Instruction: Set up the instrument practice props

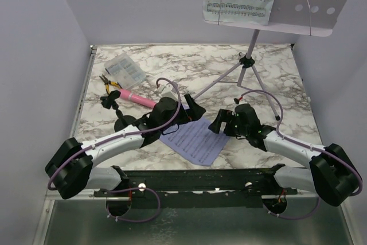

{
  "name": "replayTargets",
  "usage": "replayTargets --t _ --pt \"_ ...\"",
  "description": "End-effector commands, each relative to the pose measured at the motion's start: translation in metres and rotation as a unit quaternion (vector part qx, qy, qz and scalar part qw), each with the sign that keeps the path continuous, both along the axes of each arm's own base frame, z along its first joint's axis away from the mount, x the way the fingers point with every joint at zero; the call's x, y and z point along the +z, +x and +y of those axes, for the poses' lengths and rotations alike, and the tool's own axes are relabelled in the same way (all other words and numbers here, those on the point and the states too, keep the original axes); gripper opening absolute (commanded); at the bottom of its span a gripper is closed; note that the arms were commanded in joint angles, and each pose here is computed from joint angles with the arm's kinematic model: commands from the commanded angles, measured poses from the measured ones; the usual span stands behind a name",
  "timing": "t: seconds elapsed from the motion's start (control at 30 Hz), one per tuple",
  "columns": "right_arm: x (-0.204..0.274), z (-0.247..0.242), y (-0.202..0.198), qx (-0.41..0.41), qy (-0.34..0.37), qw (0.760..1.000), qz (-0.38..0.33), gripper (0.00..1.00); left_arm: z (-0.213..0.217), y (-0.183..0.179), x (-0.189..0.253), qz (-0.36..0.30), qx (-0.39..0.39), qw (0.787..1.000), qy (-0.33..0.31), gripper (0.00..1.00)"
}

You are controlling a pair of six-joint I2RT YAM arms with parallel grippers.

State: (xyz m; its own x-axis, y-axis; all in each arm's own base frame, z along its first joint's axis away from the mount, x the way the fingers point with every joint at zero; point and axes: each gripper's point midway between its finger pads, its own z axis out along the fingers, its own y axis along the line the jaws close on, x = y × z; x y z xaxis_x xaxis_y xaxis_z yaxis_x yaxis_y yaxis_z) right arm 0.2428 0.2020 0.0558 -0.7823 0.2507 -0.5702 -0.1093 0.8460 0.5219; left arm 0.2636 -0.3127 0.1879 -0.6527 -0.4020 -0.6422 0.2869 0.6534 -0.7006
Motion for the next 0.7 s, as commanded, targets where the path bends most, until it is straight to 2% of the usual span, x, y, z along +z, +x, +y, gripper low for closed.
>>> replayTargets --t 0.0,0.3,0.4,0.5,0.67 --pt "0.0 0.006 -0.001 0.029 0.004 1.0 0.009 0.92 0.011 0.0 -0.036 0.092 0.077 0.992 -0.041 0.99" --pt "-0.004 0.013 0.015 0.04 0.033 0.999 0.018 0.78 0.029 -0.009 -0.098 0.173 0.135 0.975 -0.031 0.99" --pt "-0.003 0.012 0.02 0.042 0.028 0.999 0.012 0.77 0.031 -0.008 -0.11 0.191 0.145 0.97 -0.025 0.98" --pt "0.001 0.008 0.026 0.045 0.023 0.999 0.009 0.77 0.034 -0.01 -0.127 0.221 0.159 0.962 -0.021 0.91" --pt "0.001 0.002 0.033 0.042 0.003 0.999 0.004 0.75 0.034 -0.014 -0.146 0.258 0.165 0.952 -0.016 0.88"
